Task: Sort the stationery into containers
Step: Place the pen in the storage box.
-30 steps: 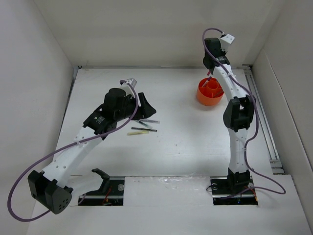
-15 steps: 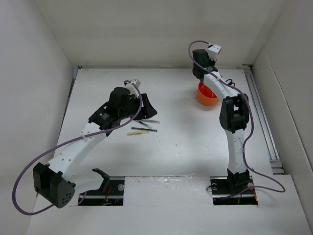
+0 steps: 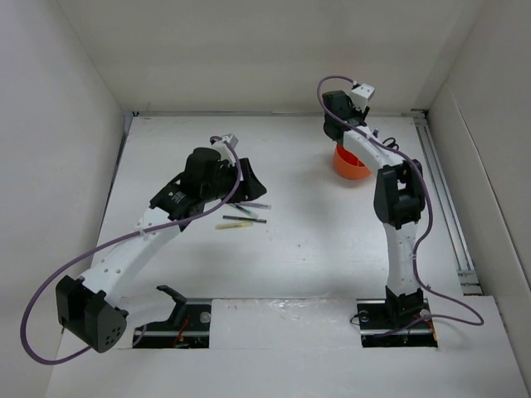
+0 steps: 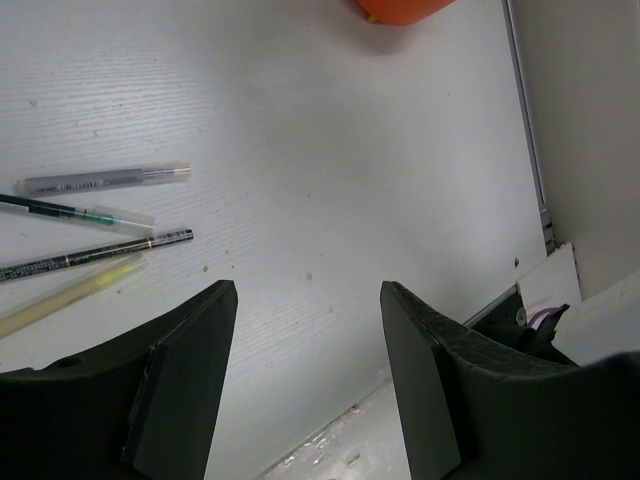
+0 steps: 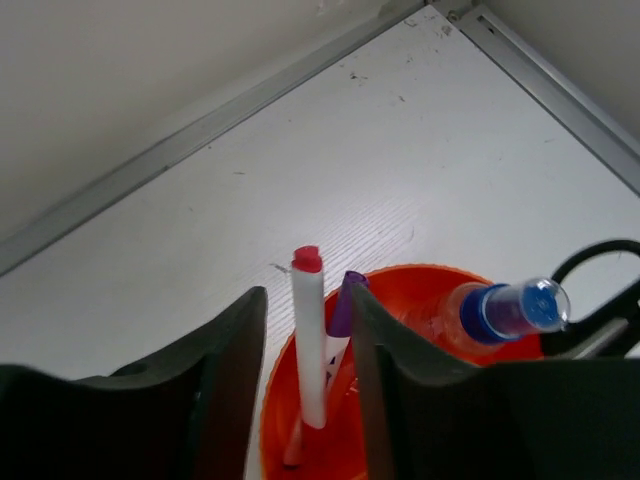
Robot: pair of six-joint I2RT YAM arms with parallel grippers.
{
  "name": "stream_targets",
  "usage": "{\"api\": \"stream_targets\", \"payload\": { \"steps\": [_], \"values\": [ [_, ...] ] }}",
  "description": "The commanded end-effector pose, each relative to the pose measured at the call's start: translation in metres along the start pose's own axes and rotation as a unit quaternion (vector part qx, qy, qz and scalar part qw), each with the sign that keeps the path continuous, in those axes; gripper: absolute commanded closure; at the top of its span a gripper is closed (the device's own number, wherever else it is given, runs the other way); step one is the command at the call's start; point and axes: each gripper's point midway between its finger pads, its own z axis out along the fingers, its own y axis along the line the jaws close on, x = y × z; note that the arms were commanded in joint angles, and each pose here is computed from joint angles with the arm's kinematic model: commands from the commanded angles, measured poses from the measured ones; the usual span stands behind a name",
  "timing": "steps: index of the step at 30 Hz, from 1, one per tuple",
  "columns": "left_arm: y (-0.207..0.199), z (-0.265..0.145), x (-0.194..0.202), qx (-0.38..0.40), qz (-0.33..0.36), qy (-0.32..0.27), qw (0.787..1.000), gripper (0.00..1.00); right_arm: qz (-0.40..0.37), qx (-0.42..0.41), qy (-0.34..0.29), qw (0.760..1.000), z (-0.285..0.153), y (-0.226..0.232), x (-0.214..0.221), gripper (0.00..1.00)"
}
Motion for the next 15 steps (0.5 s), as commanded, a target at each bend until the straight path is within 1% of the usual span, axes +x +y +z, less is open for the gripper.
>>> {"api": "stream_targets", "payload": {
  "steps": [1,2,4,6,7,8,9,10,11,12,13,14,15],
  "values": [
    [-0.013,-0.012,-0.016,0.017,0.013,-0.031,0.999,0.44,0.065,-0.010,-0.034,0.997,-0.031,-0.006,-0.055,0.55],
    [-0.013,-0.012,-0.016,0.017,0.013,-0.031,0.999,0.44,0.074,-0.017,-0.034,0.997,-0.034,-0.005,-0.059,0.49],
    [-0.011,-0.015,-0.020,0.011,0.008,-0.042,0.999,0.44,0.073,-0.036,-0.025,0.996,-0.041,-0.004,-0.064,0.44],
    [-0.014,-0.021,-0.032,0.005,0.011,-0.066,0.998,0.44,0.083,-0.060,-0.026,0.994,-0.057,-0.002,-0.081,0.41],
    [-0.010,-0.021,-0.032,-0.006,0.003,-0.066,0.998,0.44,0.073,-0.083,-0.007,0.994,-0.063,0.002,-0.077,0.40],
    [-0.009,-0.026,-0.041,-0.011,0.002,-0.083,0.997,0.44,0.078,-0.101,-0.004,0.992,-0.073,0.002,-0.087,0.40],
    [-0.006,-0.031,-0.047,-0.018,-0.007,-0.097,0.995,0.44,0.081,-0.118,0.007,0.990,-0.079,0.004,-0.088,0.42],
    [0.001,-0.032,-0.053,-0.032,-0.017,-0.108,0.993,0.44,0.074,-0.165,0.034,0.983,-0.090,0.015,-0.082,0.46],
    [0.003,-0.040,-0.057,-0.036,-0.024,-0.121,0.992,0.44,0.063,-0.192,0.055,0.978,-0.105,0.016,-0.075,0.62],
    [0.003,-0.043,-0.065,-0.043,-0.024,-0.135,0.990,0.44,0.062,-0.215,0.074,0.972,-0.114,0.018,-0.069,0.62],
    [0.009,-0.048,-0.069,-0.062,-0.032,-0.152,0.986,0.44,0.056,-0.245,0.089,0.964,-0.130,0.025,-0.063,0.82],
    [0.008,-0.051,-0.075,-0.065,-0.032,-0.162,0.984,0.44,0.038,-0.303,0.117,0.945,-0.155,0.039,-0.049,0.92],
    [0.005,-0.058,-0.082,-0.065,-0.036,-0.177,0.981,0.42,0.027,-0.327,0.138,0.935,-0.173,0.036,-0.036,0.99]
  ]
}}
